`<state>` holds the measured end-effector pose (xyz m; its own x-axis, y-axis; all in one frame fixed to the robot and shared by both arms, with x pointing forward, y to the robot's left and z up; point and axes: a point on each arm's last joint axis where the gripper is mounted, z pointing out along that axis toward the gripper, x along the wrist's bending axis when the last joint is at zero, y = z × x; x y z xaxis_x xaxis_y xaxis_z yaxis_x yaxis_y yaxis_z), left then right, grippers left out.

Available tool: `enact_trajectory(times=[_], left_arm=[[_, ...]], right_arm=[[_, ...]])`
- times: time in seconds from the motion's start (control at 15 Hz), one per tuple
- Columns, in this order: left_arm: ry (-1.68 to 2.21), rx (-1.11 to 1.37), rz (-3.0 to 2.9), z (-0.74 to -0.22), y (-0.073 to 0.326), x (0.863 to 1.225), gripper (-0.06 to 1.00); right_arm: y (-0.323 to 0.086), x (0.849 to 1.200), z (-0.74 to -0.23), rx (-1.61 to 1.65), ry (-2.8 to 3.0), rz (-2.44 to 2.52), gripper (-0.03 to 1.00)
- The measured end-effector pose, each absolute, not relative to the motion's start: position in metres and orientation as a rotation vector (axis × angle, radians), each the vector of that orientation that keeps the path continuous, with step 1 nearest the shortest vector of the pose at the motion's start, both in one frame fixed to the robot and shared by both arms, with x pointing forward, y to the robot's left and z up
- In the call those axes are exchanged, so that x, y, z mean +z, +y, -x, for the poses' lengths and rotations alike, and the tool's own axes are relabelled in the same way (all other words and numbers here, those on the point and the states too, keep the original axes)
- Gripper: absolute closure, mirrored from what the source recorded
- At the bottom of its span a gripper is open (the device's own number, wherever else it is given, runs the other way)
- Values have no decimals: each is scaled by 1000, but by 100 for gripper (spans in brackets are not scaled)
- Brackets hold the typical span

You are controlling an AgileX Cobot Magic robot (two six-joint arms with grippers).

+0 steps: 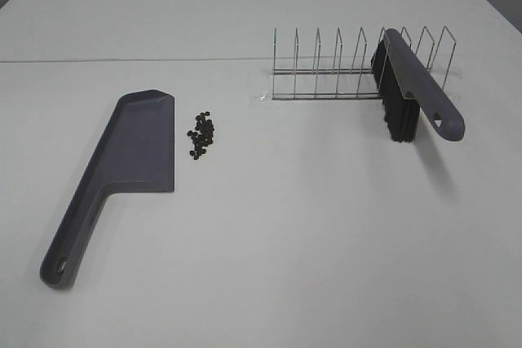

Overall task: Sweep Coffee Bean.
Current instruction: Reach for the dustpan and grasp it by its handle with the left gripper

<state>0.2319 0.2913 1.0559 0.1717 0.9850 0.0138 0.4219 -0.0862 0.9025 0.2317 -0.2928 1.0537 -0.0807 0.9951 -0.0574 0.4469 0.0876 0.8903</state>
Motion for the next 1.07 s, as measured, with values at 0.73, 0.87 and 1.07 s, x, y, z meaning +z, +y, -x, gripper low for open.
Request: enact_trajectory(times=[0.73,0.87,1.07], left_arm=[[1367,878,-1640,-232,291,1056,33],[1367,878,-1640,-232,291,1056,33],[1367,878,-1640,-232,291,1056,33]], right_arm=[[-293,1054,-232,943,1631,-1452,33],[-293,1054,-232,943,1631,-1452,33],[-293,1054,-232,943,1631,-1452,33]])
